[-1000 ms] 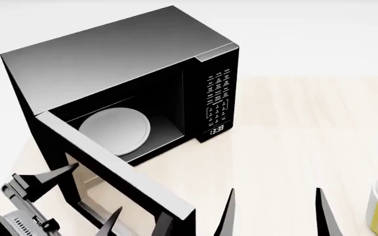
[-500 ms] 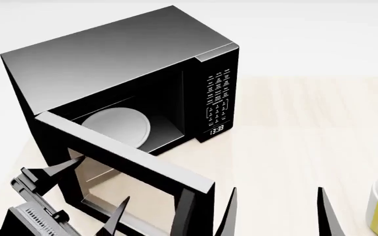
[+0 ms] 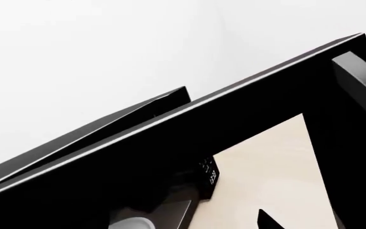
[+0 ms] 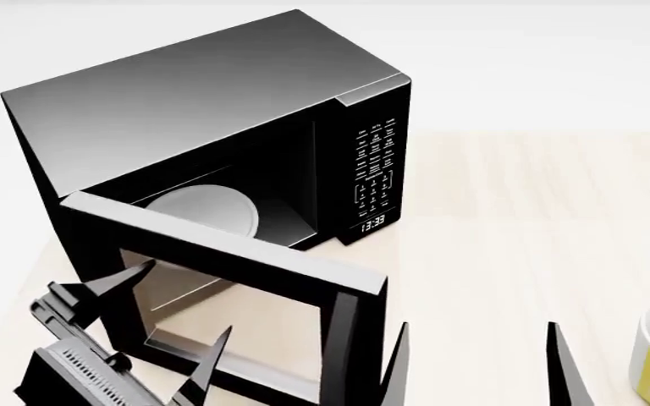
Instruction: Close the microwave.
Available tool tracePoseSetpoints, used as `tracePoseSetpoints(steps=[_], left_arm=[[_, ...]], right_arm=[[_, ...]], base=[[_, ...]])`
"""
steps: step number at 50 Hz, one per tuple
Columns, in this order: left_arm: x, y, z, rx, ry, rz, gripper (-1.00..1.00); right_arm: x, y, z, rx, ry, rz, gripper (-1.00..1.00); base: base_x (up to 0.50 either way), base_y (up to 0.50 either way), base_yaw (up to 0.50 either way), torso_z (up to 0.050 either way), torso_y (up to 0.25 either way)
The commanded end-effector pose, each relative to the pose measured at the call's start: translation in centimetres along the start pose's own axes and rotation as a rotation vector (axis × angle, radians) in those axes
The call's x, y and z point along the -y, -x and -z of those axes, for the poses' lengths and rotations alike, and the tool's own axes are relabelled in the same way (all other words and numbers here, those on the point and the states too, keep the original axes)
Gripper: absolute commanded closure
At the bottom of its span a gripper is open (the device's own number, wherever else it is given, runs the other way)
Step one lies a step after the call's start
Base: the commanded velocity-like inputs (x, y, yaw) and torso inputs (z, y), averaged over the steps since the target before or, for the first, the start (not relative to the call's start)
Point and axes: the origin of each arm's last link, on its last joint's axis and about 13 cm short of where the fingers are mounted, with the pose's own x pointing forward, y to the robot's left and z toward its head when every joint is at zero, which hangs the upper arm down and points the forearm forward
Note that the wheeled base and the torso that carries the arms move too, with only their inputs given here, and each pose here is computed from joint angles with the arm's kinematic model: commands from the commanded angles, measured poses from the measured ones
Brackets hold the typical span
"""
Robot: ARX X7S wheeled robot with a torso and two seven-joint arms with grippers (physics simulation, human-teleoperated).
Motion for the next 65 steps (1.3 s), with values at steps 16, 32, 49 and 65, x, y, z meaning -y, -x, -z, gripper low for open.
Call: tracePoseSetpoints(steps=[16, 32, 49, 65], left_arm=[[-0.7, -2.1, -0.4, 0.049, -0.003, -0.129, -1.00], [-0.7, -2.7, -0.3, 0.049, -0.008, -0.157, -1.00], [-0.6, -3.3, 0.0, 0.042, -0.010, -0.191, -1.00], [-0.7, -3.9, 0.2, 0.040, -0.021, -0.229, -1.00]], right_arm=[[0.1, -0.1, 0.0, 0.004, 0.009, 0.000, -1.00], [0.1, -0.1, 0.0, 0.003, 0.009, -0.001, -1.00], [0.1, -0.1, 0.0, 0.000, 0.008, -0.002, -1.00], [0.2, -0.1, 0.2, -0.005, 0.004, 0.002, -1.00]], base=[[0.00, 0.00, 0.00, 0.000, 0.001], [0.00, 0.00, 0.00, 0.000, 0.001], [0.00, 0.00, 0.00, 0.000, 0.001], [0.00, 0.00, 0.00, 0.001, 0.001]])
